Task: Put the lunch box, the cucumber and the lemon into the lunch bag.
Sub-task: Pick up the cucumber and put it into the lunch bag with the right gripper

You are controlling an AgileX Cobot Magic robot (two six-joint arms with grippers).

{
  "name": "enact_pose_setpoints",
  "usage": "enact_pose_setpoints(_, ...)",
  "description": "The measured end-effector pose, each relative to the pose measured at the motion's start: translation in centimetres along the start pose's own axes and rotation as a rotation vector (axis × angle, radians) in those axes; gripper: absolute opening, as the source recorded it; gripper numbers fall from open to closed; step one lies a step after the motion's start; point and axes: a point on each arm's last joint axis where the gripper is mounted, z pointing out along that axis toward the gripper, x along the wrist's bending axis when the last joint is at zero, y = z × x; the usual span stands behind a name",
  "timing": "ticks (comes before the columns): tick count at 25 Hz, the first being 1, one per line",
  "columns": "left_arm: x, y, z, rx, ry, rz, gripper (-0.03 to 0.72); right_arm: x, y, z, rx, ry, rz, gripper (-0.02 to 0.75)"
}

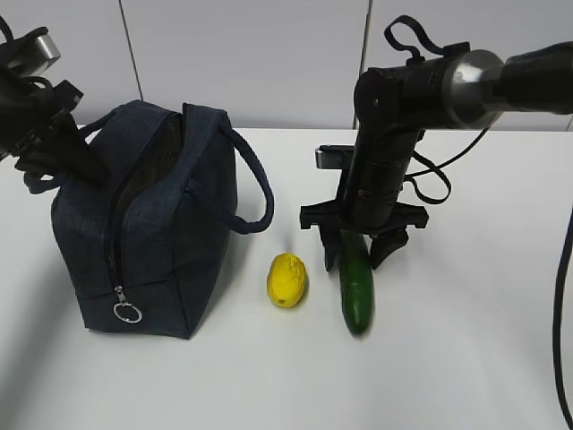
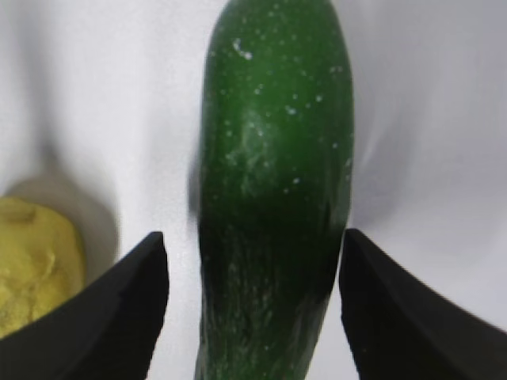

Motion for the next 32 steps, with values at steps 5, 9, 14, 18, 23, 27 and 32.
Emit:
enact_pose_setpoints(5,0.0,0.0,0.0,0.004,-0.002,0.0,-0.003,0.0,0.0,0.0,0.0,0.0,0.0,0.448)
enact_pose_setpoints(9,0.0,0.0,0.0,0.004,-0.002,0.0,-0.003,0.0,0.0,0.0,-0.001,-0.002,-0.001,0.369)
enact_pose_setpoints(14,0.0,-0.1,0.0,0.006,-0.003,0.0,-0.003,-0.1,0.0,0.0,-0.002,-0.011,-0.006,0.33)
enact_pose_setpoints(18,0.0,-0.1,0.0,0.006,-0.003,0.0,-0.003,0.0,0.0,-0.9,0.035,-0.026,-0.012,0.327)
enact_pose_setpoints(23,0.0,-0.1,0.0,0.006,-0.003,0.0,-0.003,0.5,0.8,-3.0,0.018,-0.019,-0.02,0.326)
enact_pose_setpoints(27,0.0,-0.1,0.0,0.006,-0.001,0.001,-0.003,0.9,1.1,-3.9,-0.005,0.011,-0.027,0.326)
enact_pose_setpoints(32,0.2,-0.1,0.0,0.011,0.019,0.009,-0.003,1.6,0.4,-7.3,-0.05,0.091,-0.035,0.326)
